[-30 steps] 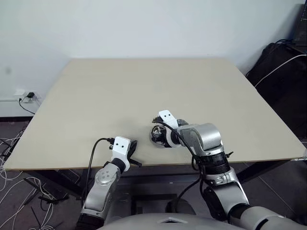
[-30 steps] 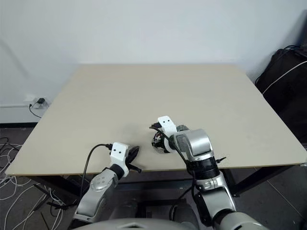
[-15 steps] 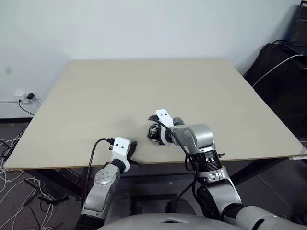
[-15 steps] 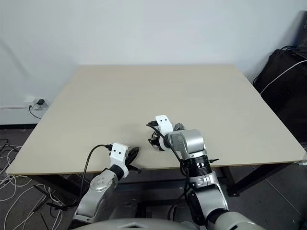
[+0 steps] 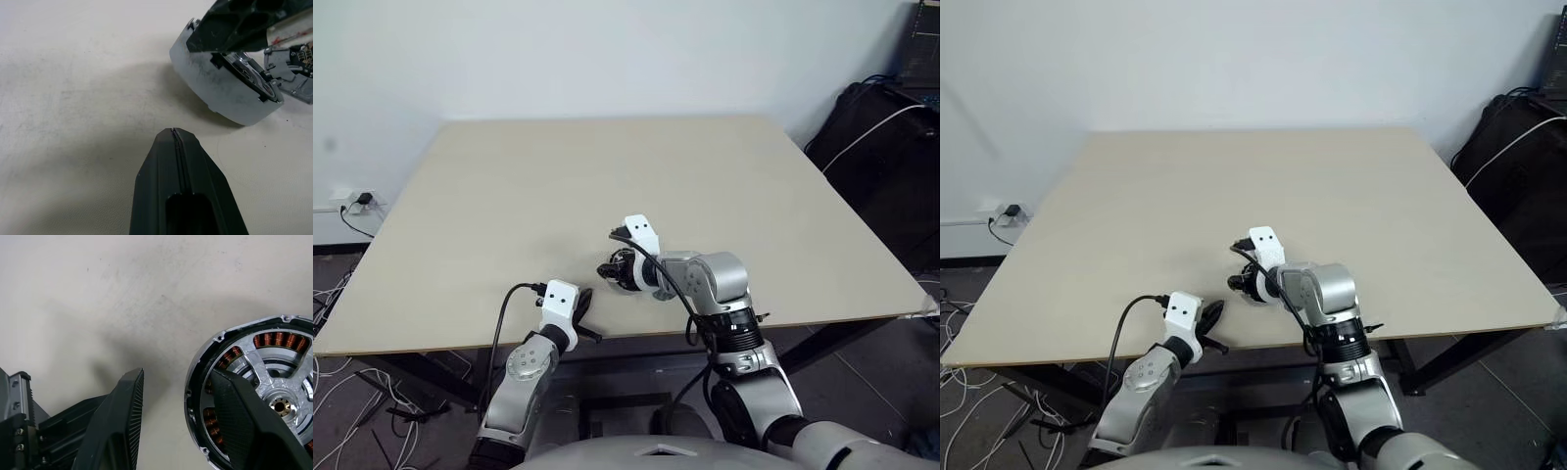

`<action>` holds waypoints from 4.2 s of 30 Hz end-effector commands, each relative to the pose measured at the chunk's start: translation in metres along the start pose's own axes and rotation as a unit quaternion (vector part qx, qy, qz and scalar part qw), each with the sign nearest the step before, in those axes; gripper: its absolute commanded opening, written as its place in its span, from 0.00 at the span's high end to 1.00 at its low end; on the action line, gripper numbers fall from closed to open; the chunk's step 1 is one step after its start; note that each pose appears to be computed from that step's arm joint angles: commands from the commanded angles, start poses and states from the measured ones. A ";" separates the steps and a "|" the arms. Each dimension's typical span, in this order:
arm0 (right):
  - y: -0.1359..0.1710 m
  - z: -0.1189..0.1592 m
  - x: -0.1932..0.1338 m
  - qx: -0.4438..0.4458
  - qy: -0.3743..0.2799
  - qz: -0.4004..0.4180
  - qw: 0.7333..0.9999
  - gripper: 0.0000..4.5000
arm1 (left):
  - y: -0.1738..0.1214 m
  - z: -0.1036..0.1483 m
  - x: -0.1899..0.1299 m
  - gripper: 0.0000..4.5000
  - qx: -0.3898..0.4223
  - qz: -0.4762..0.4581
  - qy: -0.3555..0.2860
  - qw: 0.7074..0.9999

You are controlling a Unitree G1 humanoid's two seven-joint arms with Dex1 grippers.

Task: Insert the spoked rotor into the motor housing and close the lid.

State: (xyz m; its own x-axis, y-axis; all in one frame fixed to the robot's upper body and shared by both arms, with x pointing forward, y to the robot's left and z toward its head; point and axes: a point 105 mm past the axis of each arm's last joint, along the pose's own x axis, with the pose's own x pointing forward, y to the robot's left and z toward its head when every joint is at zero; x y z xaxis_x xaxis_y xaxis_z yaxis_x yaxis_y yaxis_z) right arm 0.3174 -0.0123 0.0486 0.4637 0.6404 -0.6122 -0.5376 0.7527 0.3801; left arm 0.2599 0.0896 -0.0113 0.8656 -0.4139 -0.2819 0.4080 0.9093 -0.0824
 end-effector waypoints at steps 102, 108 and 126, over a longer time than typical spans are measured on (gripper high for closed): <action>0.016 0.012 -0.009 -0.228 -0.177 0.112 0.951 0.99 | -0.001 0.014 -0.002 1.00 0.019 -0.017 -0.013 1.000; 0.000 0.027 -0.026 -0.220 -0.258 0.057 0.939 0.91 | -0.001 0.014 -0.001 1.00 0.021 -0.021 -0.013 0.999; -0.052 -0.005 -0.006 -0.177 -0.210 -0.022 0.961 0.00 | 0.002 0.016 -0.003 1.00 0.027 -0.020 -0.013 0.999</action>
State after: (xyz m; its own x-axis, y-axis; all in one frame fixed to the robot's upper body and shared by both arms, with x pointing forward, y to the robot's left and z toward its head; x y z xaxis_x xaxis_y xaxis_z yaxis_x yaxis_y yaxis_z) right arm 0.3300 -0.0580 0.0119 0.6764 0.6659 -0.3147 -0.6783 0.7297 0.0863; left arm 0.2570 0.0937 -0.0141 0.8389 -0.4430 -0.3162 0.4478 0.8920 -0.0617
